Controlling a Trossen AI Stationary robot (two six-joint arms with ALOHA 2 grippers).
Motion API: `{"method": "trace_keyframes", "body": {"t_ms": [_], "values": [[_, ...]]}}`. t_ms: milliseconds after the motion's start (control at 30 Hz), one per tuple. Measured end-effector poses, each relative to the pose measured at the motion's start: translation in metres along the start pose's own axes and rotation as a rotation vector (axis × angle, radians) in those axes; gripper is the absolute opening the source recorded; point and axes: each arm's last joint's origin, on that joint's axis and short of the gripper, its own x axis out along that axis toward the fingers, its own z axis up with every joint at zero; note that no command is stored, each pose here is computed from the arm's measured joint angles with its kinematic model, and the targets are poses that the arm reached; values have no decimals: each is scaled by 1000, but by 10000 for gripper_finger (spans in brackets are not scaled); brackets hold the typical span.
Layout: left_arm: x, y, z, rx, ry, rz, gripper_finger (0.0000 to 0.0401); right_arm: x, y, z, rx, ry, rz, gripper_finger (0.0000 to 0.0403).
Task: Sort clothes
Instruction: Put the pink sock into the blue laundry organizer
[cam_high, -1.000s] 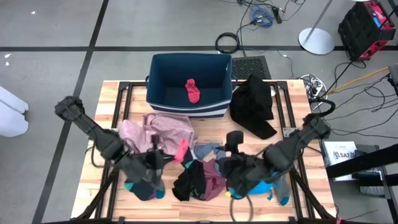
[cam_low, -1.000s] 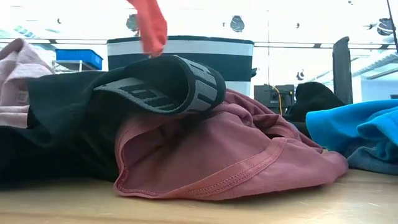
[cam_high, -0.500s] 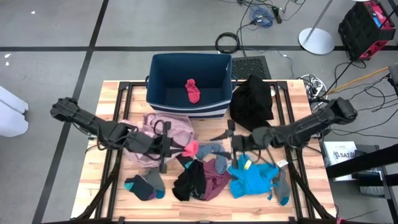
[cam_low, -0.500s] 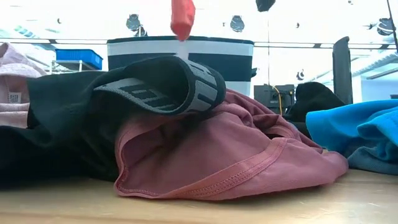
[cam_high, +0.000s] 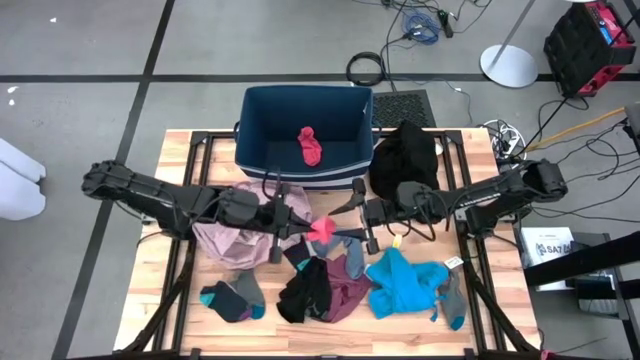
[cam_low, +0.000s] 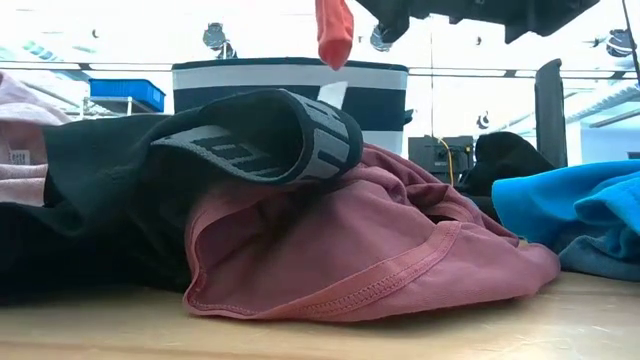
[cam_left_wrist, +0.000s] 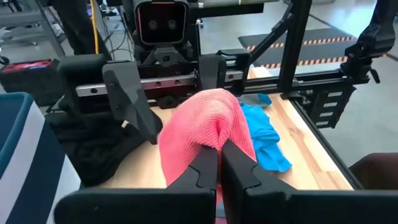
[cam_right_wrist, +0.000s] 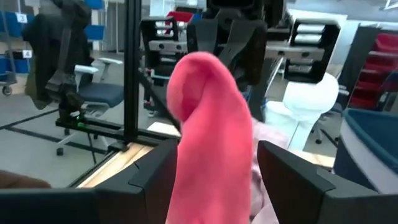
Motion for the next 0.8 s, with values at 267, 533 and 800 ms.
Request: {"method": "trace_keyframes", "body": {"t_ms": [267,533,800], "values": [[6,12,1,-16,-31,-26,3,19,-9,-6,35,-6,-16,206],[7,15,-1,-17,-7,41,36,35,-11,-2,19,129,14,37],[1,22,-24,36,246,267,102,20,-15,18,-5,202,-130,2]]}}
